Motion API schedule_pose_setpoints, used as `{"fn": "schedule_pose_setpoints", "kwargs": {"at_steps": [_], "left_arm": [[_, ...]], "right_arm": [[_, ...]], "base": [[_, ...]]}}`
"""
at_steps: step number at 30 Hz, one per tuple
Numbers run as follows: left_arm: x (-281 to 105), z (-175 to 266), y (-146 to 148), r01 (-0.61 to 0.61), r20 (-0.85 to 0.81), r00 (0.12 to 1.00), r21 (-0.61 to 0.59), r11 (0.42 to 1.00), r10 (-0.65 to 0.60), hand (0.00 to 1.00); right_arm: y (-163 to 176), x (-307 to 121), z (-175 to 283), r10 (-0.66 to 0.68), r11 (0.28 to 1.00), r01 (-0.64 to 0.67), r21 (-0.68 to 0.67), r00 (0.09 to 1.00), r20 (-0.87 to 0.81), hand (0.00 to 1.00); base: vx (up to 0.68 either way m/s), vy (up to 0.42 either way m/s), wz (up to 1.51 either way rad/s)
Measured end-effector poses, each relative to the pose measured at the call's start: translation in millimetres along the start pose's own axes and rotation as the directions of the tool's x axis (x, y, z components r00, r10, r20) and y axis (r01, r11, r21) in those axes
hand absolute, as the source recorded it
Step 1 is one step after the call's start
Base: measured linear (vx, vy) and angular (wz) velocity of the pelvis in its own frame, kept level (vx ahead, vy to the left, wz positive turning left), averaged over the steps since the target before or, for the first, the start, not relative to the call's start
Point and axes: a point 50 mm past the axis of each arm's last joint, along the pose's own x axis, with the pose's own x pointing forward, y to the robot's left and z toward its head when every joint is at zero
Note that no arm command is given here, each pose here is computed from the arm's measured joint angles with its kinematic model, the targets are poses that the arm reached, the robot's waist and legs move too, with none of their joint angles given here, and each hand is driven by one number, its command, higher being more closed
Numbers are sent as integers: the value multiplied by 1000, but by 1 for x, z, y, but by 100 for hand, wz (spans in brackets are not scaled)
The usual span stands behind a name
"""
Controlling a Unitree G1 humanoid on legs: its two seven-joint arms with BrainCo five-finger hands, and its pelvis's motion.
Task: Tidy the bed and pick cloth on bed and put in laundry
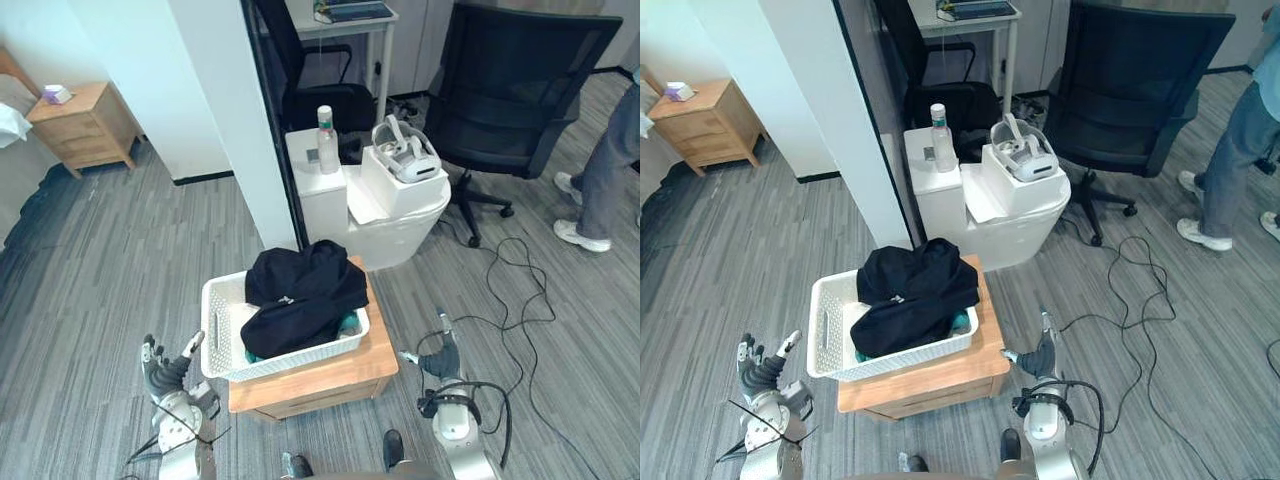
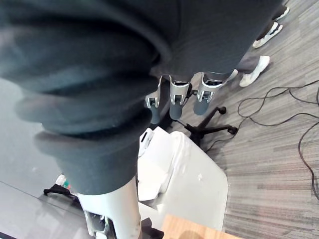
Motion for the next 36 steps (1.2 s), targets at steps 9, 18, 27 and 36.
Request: {"fn": "schedule_pose_setpoints", "kwargs": {"at_steps": [9, 18, 27, 36], "left_arm": [[-27, -74, 31, 30, -321, 947, 162, 986, 23, 0], [-59, -136, 52, 65, -593, 796, 284, 957, 122, 0], [-55, -142, 42, 155, -638, 766, 302, 941, 78, 0], [-37, -82, -55, 402, -374, 857, 58, 914, -353, 0]], "right_arm": [[15, -22, -35, 68, 997, -60, 48, 981, -181, 0], [38, -61, -99, 196, 980, -181, 77, 855, -481, 0], [39, -40, -121, 292, 956, -220, 192, 756, -586, 0], [19, -53, -123, 234, 924, 19, 382, 764, -602, 0]], "base": [[-2, -5, -5], [38, -6, -10], [5, 0, 1], [16, -6, 83]]}}
